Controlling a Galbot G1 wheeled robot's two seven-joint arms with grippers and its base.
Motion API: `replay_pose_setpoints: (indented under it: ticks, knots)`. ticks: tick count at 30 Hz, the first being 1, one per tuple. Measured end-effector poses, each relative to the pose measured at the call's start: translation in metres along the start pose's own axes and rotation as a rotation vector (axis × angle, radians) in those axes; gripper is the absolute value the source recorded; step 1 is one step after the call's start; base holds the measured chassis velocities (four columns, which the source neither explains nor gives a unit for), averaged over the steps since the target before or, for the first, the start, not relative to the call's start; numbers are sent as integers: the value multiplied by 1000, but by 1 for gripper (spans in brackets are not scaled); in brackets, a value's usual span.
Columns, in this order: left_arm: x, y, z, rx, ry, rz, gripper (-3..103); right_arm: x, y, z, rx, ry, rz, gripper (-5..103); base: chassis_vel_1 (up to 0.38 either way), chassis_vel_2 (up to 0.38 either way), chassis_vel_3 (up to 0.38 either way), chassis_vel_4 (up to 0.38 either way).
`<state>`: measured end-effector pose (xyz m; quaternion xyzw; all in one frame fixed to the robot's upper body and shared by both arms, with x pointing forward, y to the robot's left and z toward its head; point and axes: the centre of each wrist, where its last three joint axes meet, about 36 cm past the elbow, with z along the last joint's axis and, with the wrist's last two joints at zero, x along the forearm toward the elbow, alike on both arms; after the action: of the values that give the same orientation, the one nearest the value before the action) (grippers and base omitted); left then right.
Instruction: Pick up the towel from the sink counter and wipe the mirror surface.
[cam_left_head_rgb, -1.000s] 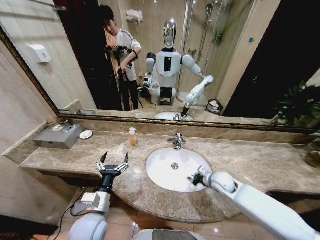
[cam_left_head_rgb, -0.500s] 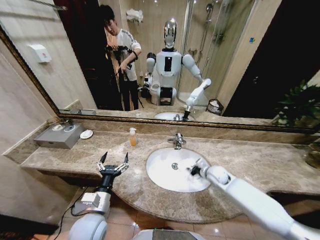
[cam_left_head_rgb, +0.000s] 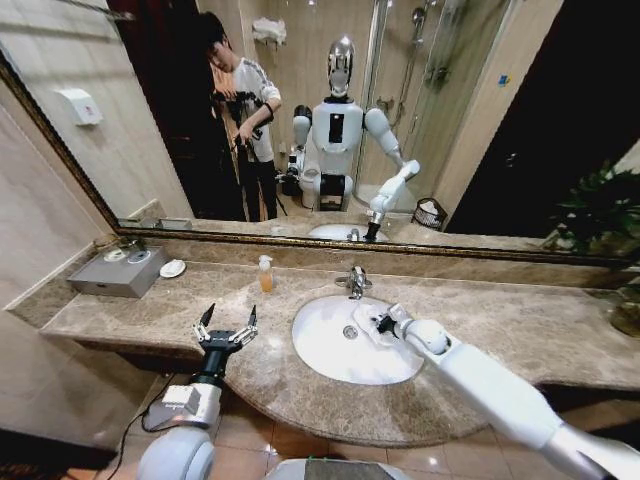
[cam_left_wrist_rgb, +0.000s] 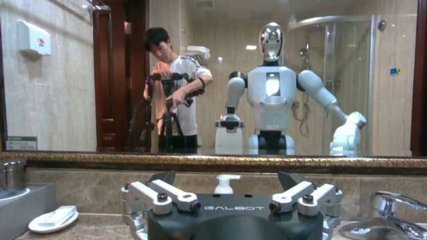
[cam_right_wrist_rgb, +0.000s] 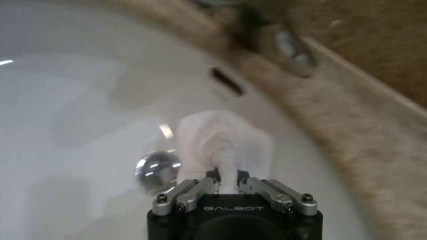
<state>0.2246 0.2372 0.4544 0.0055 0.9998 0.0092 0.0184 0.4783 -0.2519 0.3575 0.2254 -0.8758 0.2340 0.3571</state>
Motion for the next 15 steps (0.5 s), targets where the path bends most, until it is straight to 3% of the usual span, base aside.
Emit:
replay_pose_setpoints:
  ticks: [1,4,8,11,15]
  knots:
    - [0,0,0,0,0,0,100,0,0,0,0,0,0,11,0,0,0,0]
    - [0,0,0,0,0,0,100,13,43,16,41,13,-83,11,0,0,0,0]
    - [0,0,0,0,0,0,100,32,66,17,76,8,-145,11,0,0,0,0]
    - [0,0,0,0,0,0,100,35,66,11,82,-2,-149,11,0,0,0,0]
    - [0,0,0,0,0,0,100,13,46,-9,56,-27,-91,11,0,0,0,0]
